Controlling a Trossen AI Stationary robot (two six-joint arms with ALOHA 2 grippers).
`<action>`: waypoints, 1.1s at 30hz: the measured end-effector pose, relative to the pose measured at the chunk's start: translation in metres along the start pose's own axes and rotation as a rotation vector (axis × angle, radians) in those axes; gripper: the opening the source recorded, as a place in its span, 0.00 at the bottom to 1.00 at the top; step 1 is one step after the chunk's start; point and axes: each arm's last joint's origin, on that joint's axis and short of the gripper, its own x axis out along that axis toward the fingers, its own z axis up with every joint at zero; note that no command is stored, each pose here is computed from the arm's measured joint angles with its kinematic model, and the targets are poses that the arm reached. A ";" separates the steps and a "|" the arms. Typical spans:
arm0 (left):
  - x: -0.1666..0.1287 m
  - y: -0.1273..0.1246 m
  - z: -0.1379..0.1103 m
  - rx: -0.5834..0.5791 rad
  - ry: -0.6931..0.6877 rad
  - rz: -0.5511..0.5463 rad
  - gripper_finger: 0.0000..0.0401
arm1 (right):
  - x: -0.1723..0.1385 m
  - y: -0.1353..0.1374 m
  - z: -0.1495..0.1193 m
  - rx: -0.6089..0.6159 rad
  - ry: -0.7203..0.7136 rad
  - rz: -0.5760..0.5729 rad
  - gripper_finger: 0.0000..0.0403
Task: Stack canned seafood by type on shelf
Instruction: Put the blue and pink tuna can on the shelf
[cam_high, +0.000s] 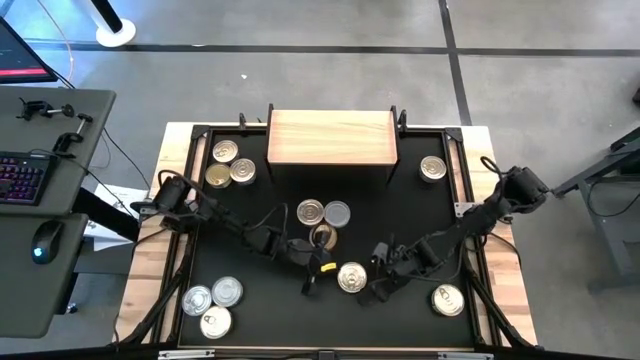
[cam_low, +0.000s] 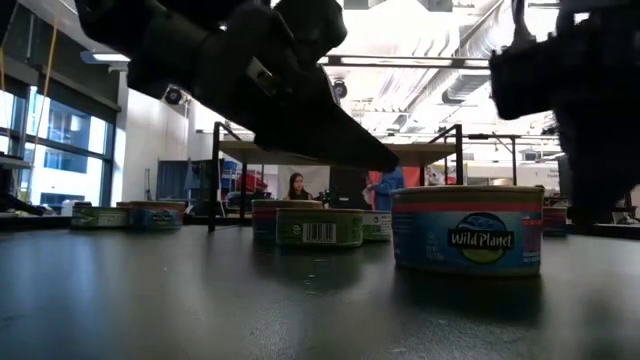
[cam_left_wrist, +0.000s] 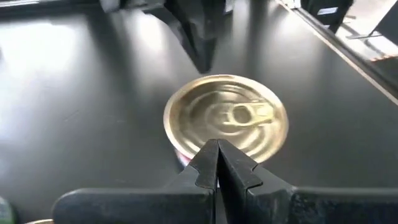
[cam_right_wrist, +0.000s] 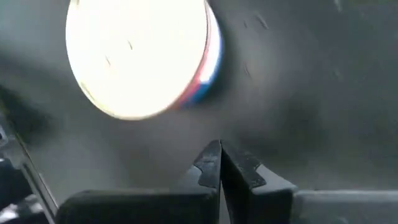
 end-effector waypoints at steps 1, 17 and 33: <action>0.001 0.002 -0.001 0.003 0.000 0.004 0.00 | 0.001 0.000 0.003 0.003 -0.009 0.021 0.00; 0.008 -0.006 -0.012 -0.014 0.025 -0.065 0.00 | 0.003 -0.005 0.021 0.008 -0.006 0.040 0.00; 0.008 -0.008 -0.005 -0.091 -0.050 -0.103 0.00 | 0.003 -0.005 0.020 0.007 0.018 0.041 0.00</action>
